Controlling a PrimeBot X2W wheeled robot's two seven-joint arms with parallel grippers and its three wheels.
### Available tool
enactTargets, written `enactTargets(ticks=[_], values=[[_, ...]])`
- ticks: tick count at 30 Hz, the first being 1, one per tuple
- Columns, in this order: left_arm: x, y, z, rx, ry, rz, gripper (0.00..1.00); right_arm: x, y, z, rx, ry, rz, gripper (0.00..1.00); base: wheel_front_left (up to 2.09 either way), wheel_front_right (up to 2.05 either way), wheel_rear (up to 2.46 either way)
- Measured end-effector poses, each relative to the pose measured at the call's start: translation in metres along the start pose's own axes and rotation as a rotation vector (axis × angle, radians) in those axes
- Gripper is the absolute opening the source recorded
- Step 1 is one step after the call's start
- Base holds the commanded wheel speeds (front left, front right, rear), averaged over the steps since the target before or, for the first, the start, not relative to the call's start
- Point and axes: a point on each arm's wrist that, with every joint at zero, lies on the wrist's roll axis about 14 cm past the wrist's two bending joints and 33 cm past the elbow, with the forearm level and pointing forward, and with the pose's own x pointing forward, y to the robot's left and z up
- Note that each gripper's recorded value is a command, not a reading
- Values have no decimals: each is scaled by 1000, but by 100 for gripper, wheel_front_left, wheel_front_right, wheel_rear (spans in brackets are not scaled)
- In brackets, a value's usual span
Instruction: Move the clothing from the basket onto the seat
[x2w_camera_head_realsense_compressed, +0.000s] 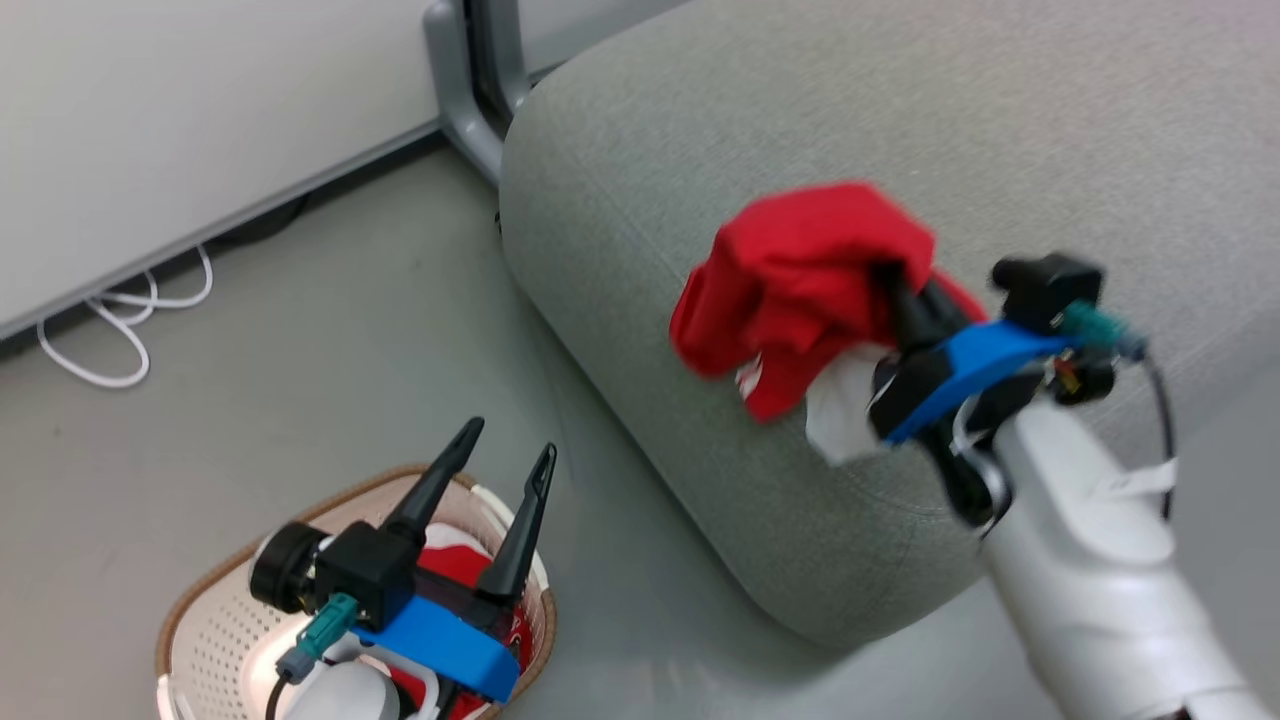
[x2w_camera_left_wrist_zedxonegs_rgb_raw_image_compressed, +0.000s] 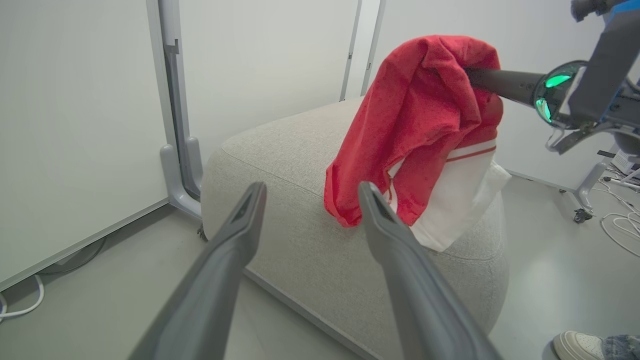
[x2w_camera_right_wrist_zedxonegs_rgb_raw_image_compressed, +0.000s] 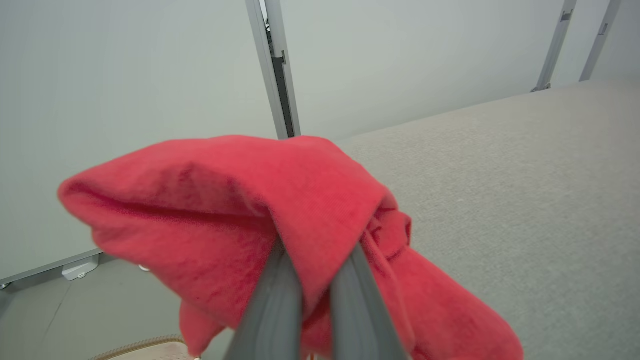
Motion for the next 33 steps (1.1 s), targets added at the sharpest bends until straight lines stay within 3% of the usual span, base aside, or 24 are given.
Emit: enactTargets(ticks=[7, 17, 23, 33], values=[[3, 37, -9, 21, -4, 8, 100, 62, -43, 46, -44, -72, -97, 0, 0, 0, 0], [3, 100, -36, 18, -11, 67, 100, 134, -113, 79, -123, -160, -264, 0, 0, 0, 0], [-6, 124, -64, 4, 19, 95, 100, 156, -137, 41, -118, -136, -344, 0, 0, 0, 0], [-22, 149, -87, -4, 54, 145, 100, 156, -151, -61, -70, 51, -423, 0, 0, 0, 0]])
